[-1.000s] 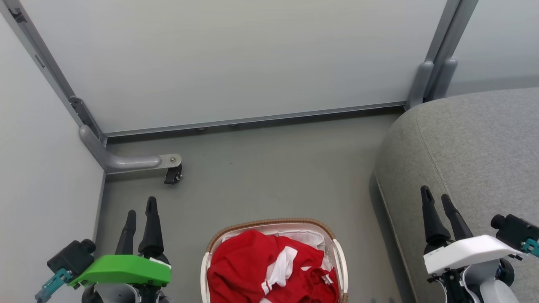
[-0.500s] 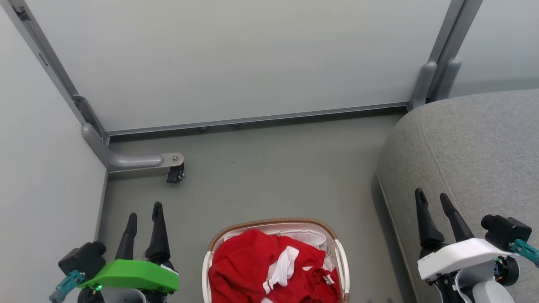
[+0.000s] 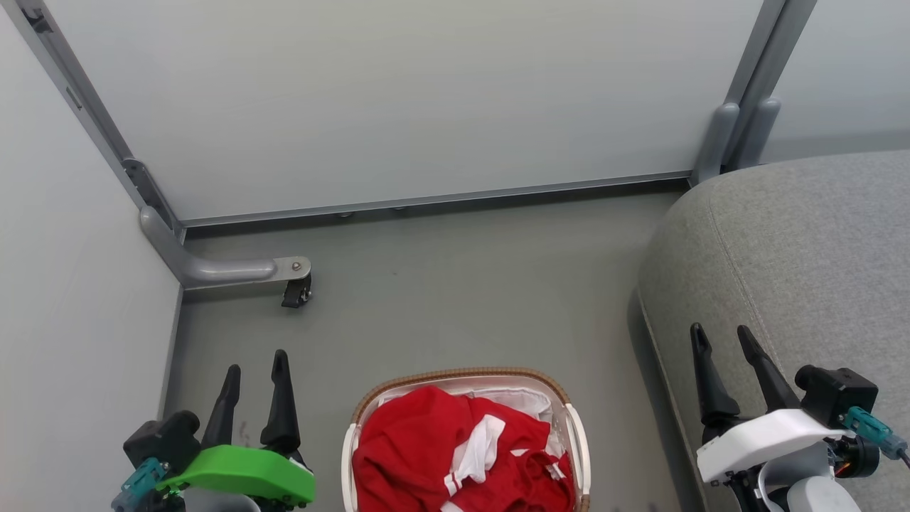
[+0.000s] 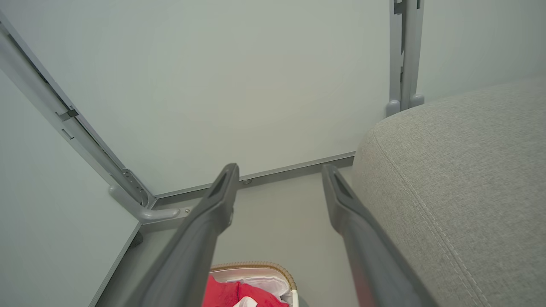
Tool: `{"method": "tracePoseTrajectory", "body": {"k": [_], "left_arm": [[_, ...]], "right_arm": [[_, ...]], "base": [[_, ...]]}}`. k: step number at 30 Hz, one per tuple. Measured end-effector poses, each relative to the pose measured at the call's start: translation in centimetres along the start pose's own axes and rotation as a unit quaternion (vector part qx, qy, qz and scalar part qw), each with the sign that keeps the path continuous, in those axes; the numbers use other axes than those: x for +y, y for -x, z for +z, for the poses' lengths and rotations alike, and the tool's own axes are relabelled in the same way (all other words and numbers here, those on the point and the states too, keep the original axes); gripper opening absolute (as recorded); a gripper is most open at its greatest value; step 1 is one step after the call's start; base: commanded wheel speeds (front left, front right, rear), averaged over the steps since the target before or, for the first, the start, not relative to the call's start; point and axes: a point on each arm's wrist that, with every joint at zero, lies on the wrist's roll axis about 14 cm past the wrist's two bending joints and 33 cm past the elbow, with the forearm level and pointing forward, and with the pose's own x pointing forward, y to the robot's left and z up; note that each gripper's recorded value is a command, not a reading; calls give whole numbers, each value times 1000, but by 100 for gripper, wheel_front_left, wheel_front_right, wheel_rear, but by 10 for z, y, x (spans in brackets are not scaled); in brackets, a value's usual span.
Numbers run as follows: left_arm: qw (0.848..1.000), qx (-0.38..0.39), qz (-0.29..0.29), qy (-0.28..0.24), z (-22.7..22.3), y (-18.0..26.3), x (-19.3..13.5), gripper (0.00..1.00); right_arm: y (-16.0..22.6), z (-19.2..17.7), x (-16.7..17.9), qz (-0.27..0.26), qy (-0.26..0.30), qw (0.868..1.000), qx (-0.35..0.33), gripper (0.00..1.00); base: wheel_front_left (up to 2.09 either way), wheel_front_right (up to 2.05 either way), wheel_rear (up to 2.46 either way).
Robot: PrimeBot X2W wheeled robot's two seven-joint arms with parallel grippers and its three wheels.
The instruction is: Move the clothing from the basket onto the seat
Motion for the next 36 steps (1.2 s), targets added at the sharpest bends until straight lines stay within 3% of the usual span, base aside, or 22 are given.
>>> {"method": "tracePoseTrajectory", "body": {"k": [36], "left_arm": [[993, 7, -21, -115, -14, 7, -3, 100]], "right_arm": [[0, -6, 13, 41, 145, 989, -3, 100]], "base": [[0, 0, 0]]}}
